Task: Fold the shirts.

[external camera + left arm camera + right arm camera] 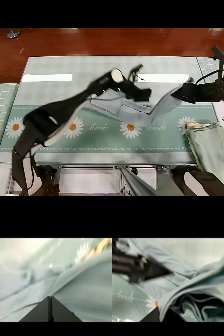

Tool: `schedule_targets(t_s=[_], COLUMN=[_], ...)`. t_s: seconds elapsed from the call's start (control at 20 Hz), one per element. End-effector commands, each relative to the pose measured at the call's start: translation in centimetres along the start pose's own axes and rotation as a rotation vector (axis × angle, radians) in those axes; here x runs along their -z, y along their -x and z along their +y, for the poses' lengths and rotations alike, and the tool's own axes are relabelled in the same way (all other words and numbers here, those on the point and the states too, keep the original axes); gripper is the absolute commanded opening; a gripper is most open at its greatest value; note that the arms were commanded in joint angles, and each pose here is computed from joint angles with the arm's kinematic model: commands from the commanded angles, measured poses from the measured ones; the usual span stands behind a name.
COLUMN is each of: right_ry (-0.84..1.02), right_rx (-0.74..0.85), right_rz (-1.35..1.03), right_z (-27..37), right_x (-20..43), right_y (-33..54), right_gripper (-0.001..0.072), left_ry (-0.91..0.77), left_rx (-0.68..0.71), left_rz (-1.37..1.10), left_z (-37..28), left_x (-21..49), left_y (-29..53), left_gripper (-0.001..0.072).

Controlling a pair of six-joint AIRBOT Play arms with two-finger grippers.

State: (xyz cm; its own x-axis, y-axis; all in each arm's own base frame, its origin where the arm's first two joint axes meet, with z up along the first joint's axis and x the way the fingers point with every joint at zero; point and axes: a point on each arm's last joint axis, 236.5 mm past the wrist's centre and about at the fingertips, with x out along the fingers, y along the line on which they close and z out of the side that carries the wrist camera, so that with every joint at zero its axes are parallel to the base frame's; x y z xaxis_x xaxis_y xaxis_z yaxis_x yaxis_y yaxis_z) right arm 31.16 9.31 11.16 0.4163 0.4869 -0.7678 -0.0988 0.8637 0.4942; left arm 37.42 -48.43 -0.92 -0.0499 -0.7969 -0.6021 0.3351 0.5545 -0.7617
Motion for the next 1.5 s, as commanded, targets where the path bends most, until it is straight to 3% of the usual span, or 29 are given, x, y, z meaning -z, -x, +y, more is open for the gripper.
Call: schedule_targets(t_s=[0.0, 0.2, 0.4, 0.65, 0.9, 0.95, 1.0, 1.05, 1.3, 1.45], right_ry=[0.035, 0.149, 0.256, 0.312, 0.239, 0.218, 0.199, 0.2, 0.083, 0.117], right_rx=[-0.044, -0.133, -0.213, -0.268, -0.299, -0.312, -0.324, -0.321, -0.277, -0.034], right_rz=[-0.02, 0.035, 0.124, 0.222, 0.372, 0.411, 0.437, 0.426, 0.278, 0.351], right_z=[3.1, 9.7, 17.0, 23.2, 23.9, 23.9, 23.7, 23.0, 13.9, 2.4], right_x=[-0.6, -3.4, -5.4, -4.9, -0.4, 0.9, 1.5, 0.7, -10.9, -10.7], right_y=[-1.2, -4.1, -10.2, -19.9, -28.8, -29.8, -30.4, -30.4, -19.9, -9.9], right_gripper=[0.003, 0.0031, 0.0031, 0.003, 0.004, 0.0218, 0.0569, 0.0627, 0.0626, 0.0626], left_ry=[0.014, -0.013, -0.054, 0.014, 0.184, 0.203, 0.228, 0.242, 0.249, 0.248], left_rx=[-0.072, -0.37, -0.46, -0.451, -0.347, -0.343, -0.344, -0.349, -0.352, -0.354], left_rz=[-0.082, -0.165, -0.402, -0.52, -0.527, -0.538, -0.552, -0.565, -0.586, -0.59], left_z=[4.1, 9.8, 7.4, 6.8, 9.9, 10.6, 11.3, 11.9, 12.2, 12.3], left_x=[-4.7, -4.5, -0.2, 12.1, 19.8, 20.1, 20.1, 19.9, 19.3, 19.2], left_y=[11.4, 27.6, 37.5, 36.1, 30.6, 30.1, 29.9, 29.8, 30.0, 30.1], left_gripper=[0.0016, 0.0018, 0.0018, 0.0018, 0.0018, 0.0018, 0.0018, 0.0018, 0.0019, 0.0018])
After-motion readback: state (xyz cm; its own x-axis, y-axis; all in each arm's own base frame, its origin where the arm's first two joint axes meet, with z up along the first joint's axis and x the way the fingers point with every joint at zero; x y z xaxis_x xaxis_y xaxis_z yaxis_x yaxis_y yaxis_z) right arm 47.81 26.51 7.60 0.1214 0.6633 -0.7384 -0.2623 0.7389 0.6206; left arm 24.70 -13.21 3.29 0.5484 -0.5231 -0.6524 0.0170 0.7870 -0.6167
